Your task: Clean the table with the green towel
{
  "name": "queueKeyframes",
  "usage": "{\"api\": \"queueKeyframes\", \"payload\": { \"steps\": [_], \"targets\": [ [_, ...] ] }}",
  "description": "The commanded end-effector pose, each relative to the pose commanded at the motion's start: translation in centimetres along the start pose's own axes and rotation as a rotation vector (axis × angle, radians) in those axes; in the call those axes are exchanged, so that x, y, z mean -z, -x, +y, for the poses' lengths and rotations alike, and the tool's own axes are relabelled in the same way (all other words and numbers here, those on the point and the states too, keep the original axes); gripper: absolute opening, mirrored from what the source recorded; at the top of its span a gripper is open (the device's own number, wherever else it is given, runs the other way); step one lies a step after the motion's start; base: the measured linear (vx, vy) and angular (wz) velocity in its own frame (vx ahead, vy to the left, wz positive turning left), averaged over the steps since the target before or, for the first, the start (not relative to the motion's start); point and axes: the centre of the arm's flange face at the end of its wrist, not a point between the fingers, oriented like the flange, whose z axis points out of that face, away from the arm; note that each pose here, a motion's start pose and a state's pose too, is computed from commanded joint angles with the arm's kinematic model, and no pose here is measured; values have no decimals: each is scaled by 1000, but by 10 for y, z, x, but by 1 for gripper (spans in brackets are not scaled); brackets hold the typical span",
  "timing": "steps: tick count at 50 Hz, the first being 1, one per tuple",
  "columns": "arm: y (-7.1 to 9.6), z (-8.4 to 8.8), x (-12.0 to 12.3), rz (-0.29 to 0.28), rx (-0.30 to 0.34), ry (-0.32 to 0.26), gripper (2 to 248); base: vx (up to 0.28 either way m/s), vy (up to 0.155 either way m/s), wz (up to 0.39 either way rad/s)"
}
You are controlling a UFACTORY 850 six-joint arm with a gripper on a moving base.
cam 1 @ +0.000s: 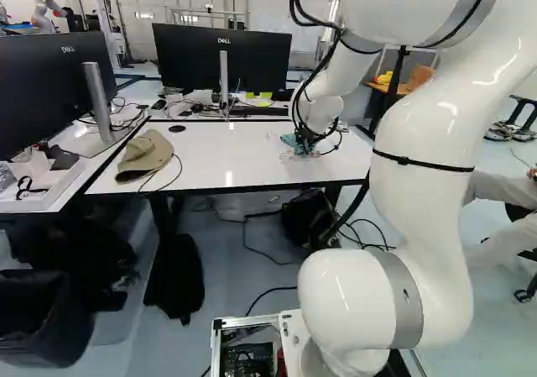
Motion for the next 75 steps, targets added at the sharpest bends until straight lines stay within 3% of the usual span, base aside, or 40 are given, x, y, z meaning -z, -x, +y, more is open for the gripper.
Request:
{"api": "queueKeyframes", "payload": {
  "steps": [15, 44, 75],
  "targets": [
    [7, -22, 6, -5, 31, -29, 50, 0, 0, 0],
    [46, -45, 43, -27, 75, -66, 50, 0, 0, 0],
    [87, -51, 82, -40, 101, -88, 50, 0, 0, 0]
  ]
}}
